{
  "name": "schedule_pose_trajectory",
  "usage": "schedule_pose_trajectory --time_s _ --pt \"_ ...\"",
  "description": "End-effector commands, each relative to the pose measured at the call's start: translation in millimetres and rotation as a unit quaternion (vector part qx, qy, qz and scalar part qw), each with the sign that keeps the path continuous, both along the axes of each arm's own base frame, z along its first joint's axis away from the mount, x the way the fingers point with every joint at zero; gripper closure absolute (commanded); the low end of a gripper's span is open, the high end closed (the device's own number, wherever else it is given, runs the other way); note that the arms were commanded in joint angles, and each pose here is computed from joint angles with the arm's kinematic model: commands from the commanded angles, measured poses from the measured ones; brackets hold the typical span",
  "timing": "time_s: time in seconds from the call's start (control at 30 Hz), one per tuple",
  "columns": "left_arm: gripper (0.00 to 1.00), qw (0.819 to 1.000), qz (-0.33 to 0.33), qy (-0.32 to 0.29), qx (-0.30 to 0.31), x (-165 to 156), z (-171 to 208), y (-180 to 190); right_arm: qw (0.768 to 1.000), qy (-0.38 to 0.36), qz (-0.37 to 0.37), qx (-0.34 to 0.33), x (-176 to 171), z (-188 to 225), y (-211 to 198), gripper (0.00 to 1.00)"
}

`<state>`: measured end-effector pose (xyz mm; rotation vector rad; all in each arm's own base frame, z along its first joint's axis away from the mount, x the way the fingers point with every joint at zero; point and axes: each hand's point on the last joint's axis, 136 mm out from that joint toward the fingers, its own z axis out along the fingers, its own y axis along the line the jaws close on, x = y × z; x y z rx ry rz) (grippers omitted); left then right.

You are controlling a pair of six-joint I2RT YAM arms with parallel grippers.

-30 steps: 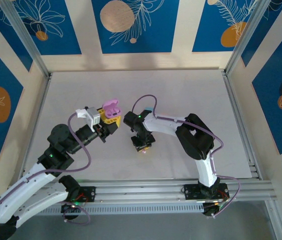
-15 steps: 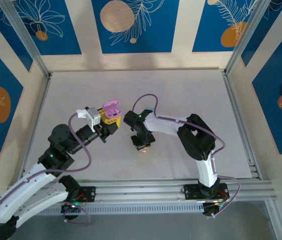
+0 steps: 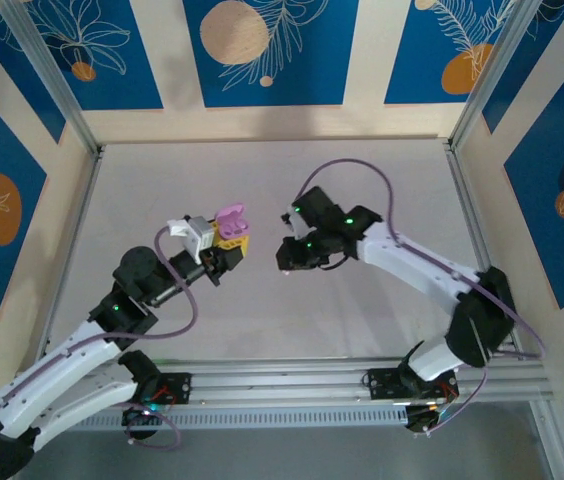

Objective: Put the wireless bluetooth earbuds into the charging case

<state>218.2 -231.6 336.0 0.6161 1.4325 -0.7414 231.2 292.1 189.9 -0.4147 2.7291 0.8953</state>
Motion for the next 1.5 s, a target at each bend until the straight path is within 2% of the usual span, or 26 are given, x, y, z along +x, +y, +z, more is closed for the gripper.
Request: schedule_pose_trajectory --time_s 0.0,0.2,0.37,0.6,1.47 --pt "0.77 0.999 -0.015 -0.033 -0.008 -1.2 -1.9 -7.8 0.995 -0.008 0.009 0.095 -12.1 51.2 3.4 0.82" --pt "0.76 0.998 -0.047 -0.051 0.002 -2.7 -21.1 -22.2 0.979 -0.060 0.023 0.193 -27.8 126.0 -1.2 0.80" --pt "0.76 0.994 -0.082 -0.068 -0.005 -8.0 -27.2 -33.7 0.966 -0.068 0.042 0.247 -35.5 153.6 7.8 0.80" --pt "0.75 0.992 -0.105 -0.068 -0.009 -10.1 -32.8 -42.1 0.957 -0.053 0.062 0.278 -37.9 160.2 26.0 0.79" --pt "0.76 0.993 -0.104 -0.052 -0.018 -7.0 -35.8 -43.6 0.958 -0.051 0.053 0.276 -28.6 156.6 49.0 0.79"
